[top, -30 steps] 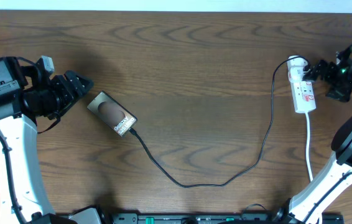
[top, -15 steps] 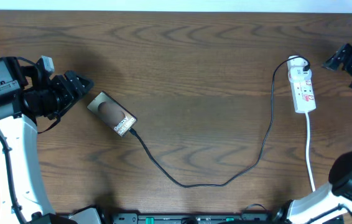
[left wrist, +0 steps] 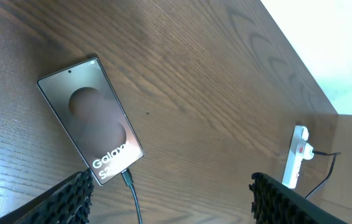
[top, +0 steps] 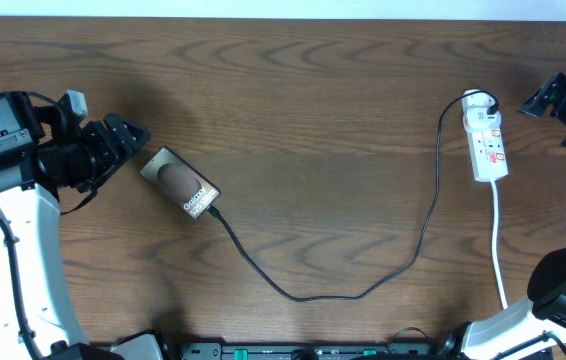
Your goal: Plug charger to phone and switch on socket
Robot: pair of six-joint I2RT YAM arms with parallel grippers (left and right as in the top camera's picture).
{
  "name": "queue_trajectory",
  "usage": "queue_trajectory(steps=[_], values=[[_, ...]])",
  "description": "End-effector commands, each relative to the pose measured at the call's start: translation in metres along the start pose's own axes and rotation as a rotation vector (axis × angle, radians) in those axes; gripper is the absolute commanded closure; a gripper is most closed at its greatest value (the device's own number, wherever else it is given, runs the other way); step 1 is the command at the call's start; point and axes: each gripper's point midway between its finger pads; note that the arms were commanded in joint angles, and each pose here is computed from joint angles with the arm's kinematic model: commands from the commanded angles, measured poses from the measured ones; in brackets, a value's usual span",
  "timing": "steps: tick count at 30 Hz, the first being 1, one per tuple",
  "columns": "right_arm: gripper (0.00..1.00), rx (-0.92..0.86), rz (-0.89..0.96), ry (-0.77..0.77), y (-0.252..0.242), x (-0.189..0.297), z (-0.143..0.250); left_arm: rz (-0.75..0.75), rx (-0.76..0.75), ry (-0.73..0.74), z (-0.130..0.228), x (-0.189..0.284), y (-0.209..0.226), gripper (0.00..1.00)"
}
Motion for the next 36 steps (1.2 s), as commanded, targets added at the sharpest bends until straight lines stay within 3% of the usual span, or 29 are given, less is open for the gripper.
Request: queue_trajectory(steps=[1, 13, 18, 24, 32, 36], values=[[0.01, -0.009, 0.002, -0.010, 0.000, 0.003, -0.002, 0.000, -0.012, 0.004, 0.000, -0.001, 0.001, 0.21], [0.01, -0.008, 0.002, -0.010, 0.000, 0.003, -0.002, 0.001, -0.015, 0.001, -0.001, 0.000, 0.000, 0.21], [0.01, -0.009, 0.002, -0.010, 0.000, 0.003, -0.002, -0.184, -0.026, -0.075, -0.005, 0.016, 0.025, 0.21], [0.01, -0.008, 0.002, -0.010, 0.000, 0.003, -0.002, -0.162, -0.082, -0.168, -0.001, 0.045, 0.005, 0.21], [0.01, -0.008, 0.002, -0.010, 0.000, 0.003, -0.002, -0.230, -0.296, -0.359, 0.021, 0.087, -0.035, 0.21], [0.01, -0.008, 0.002, -0.010, 0.000, 0.003, -0.002, -0.176, -0.423, -0.520, 0.033, 0.096, -0.054, 0.21]])
Point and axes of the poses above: each gripper's point midway between its finger pads, its own x axis back along the fingers, its own y axis along the line the jaws close on, z = x × y, and after that the axes turned 1 degree about x, right-handed
